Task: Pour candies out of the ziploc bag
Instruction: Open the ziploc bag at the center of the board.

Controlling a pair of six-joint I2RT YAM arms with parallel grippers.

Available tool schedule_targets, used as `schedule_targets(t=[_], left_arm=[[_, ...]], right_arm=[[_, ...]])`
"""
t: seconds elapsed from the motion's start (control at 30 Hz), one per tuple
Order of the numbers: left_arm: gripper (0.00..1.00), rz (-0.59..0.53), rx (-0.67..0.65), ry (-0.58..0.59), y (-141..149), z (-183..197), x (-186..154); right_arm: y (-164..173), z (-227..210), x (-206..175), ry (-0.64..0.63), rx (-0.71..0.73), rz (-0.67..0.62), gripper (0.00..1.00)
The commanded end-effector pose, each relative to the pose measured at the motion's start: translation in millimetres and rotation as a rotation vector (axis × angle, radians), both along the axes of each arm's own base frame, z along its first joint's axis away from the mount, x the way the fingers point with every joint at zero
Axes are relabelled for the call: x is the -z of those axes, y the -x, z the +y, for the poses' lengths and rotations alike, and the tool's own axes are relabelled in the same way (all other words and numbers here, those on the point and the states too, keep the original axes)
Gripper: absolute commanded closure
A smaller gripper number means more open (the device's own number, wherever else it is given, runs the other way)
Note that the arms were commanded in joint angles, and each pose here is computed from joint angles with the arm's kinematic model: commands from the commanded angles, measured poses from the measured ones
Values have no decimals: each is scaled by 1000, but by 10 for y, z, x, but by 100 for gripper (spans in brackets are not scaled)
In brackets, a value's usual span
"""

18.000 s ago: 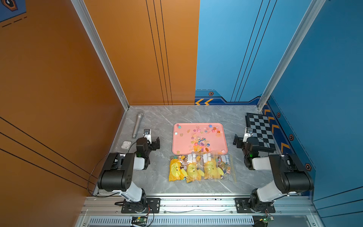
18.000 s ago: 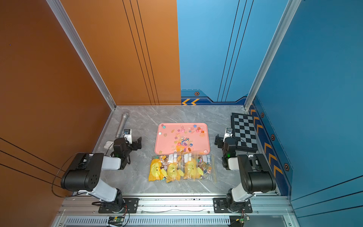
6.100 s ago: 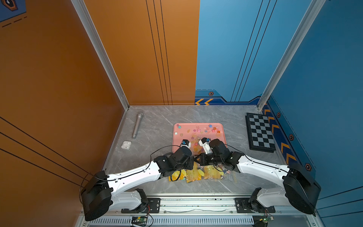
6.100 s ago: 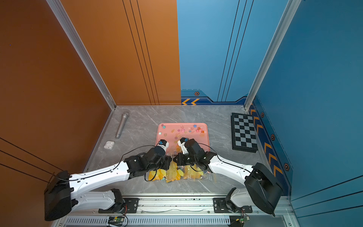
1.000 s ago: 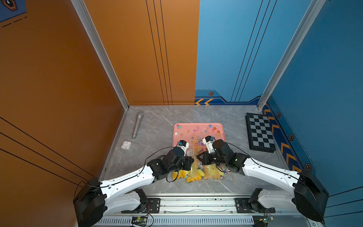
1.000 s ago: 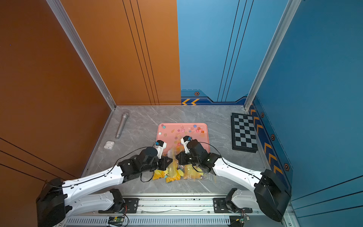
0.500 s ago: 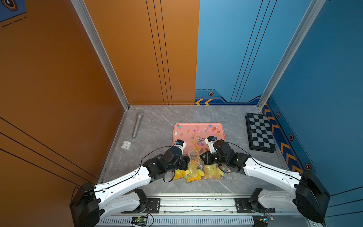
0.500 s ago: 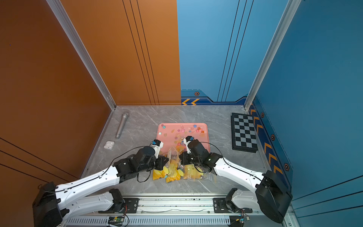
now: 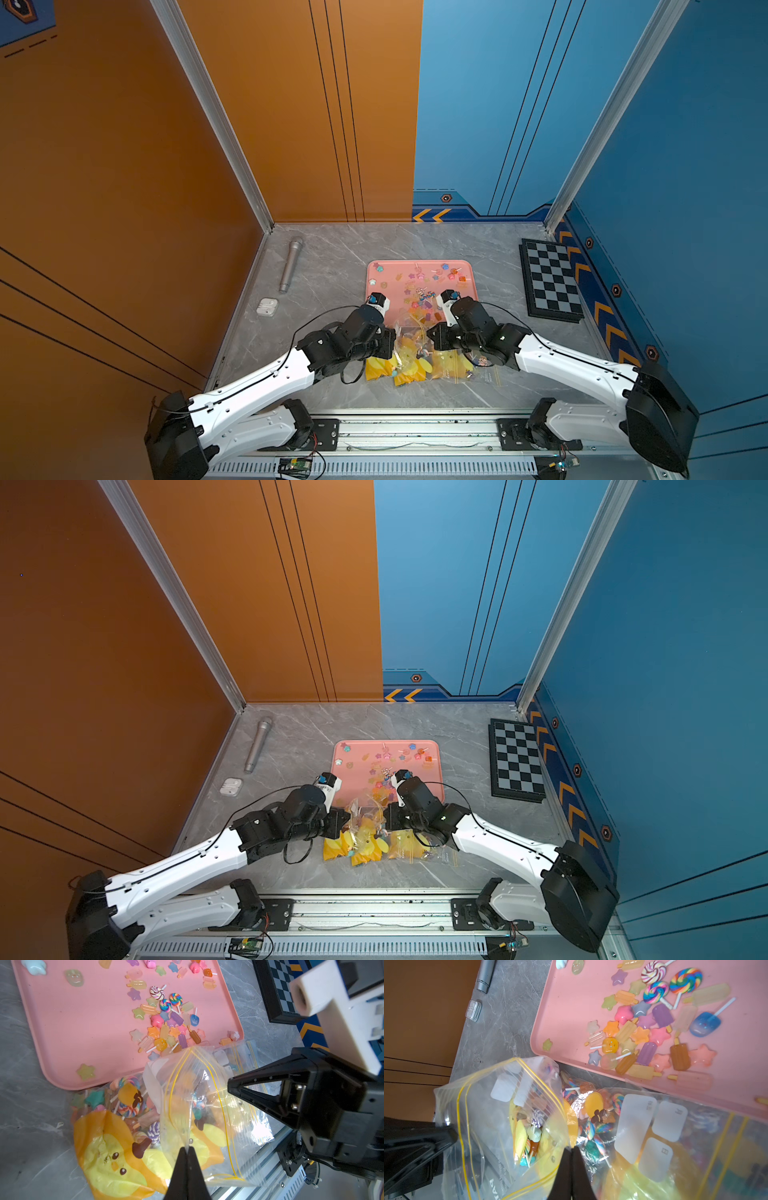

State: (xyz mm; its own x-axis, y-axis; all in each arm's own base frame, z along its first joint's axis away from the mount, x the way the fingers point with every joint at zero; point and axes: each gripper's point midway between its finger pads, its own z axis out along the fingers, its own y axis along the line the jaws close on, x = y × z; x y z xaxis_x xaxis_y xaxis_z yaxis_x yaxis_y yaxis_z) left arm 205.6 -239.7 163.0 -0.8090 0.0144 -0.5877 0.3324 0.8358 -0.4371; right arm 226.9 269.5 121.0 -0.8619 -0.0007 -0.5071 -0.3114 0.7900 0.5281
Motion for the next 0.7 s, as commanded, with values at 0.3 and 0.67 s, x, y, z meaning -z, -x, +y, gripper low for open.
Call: schedule_targets(t=[0.3,0.67], left_arm=[[100,-47,99,-185,73,-21,-278],[100,-73,117,-234,99,9,-376]], right_arm=[[55,-28,-153,-16,-11,-56,100],[28,-251,-52,46,54,-54,100]])
